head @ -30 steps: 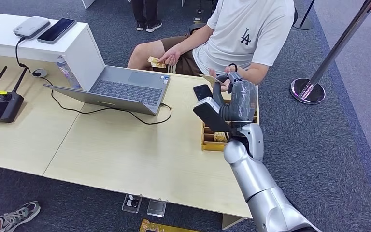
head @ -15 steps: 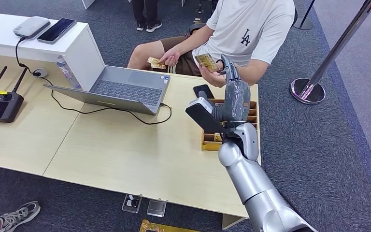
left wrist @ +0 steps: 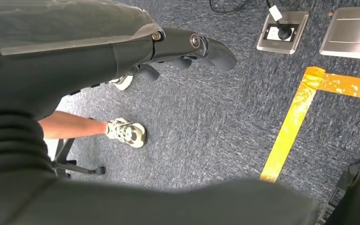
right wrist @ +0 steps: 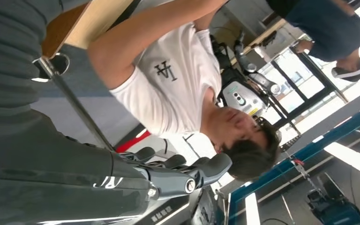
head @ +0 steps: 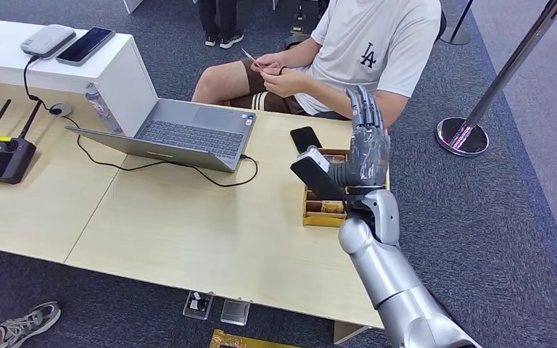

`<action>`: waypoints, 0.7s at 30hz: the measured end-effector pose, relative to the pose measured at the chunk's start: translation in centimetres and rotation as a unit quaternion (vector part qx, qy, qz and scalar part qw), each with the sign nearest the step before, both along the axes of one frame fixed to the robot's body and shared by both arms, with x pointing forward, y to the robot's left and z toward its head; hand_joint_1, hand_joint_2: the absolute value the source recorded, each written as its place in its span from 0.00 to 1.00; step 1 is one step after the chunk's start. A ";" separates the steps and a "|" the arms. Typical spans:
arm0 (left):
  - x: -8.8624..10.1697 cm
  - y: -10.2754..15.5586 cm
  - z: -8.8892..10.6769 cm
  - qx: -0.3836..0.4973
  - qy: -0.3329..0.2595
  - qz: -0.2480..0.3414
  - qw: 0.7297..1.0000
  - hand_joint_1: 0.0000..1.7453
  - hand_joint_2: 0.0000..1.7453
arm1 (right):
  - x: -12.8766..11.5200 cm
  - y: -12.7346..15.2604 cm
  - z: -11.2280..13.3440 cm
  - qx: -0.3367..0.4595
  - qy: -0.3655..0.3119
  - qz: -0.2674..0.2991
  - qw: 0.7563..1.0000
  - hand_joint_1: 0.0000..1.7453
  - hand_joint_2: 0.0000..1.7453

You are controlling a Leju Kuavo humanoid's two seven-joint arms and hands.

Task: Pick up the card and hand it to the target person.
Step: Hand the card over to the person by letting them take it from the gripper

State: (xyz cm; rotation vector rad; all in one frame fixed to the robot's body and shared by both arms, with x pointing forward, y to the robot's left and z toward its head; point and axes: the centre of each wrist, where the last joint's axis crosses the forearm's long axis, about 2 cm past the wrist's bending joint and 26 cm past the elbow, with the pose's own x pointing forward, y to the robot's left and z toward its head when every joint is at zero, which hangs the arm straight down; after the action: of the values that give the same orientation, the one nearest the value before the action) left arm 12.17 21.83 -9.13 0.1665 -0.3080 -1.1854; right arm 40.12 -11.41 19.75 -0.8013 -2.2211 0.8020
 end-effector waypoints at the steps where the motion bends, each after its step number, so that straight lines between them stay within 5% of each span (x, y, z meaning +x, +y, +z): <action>1: -0.1 0.0 0.0 0.000 0.000 0.001 1.000 0.00 0.00 | 0.1 -0.8 -0.4 -0.004 0.001 -0.008 1.000 0.00 0.00; 9: -1.2 0.0 -0.3 0.005 0.008 0.009 1.000 0.00 0.00 | 0.3 -12.7 -5.5 0.012 0.057 -0.166 0.984 0.00 0.00; 13: -2.0 0.1 -0.5 0.010 0.018 0.011 1.000 0.00 0.00 | -3.1 -21.1 -10.6 0.063 0.114 -0.284 0.950 0.00 0.00; 18: -2.3 0.1 -0.6 0.011 0.019 0.012 1.000 0.00 0.00 | -7.9 -26.4 -15.2 0.093 0.205 -0.404 0.886 0.00 0.00; 19: -2.3 0.1 -0.6 0.012 0.018 0.012 1.000 0.16 0.00 | -9.3 -27.3 -16.5 0.100 0.237 -0.432 0.865 0.03 0.00; 21: -2.3 0.1 -0.6 0.012 0.018 0.013 1.000 0.65 0.00 | -12.7 -28.6 -19.3 0.117 0.313 -0.479 0.811 0.53 0.00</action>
State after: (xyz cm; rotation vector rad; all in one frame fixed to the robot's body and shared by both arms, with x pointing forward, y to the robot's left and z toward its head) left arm 9.83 21.92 -9.72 0.1700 -0.2600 -1.1663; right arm 27.42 -40.06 0.41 -1.1547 -1.0569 0.2028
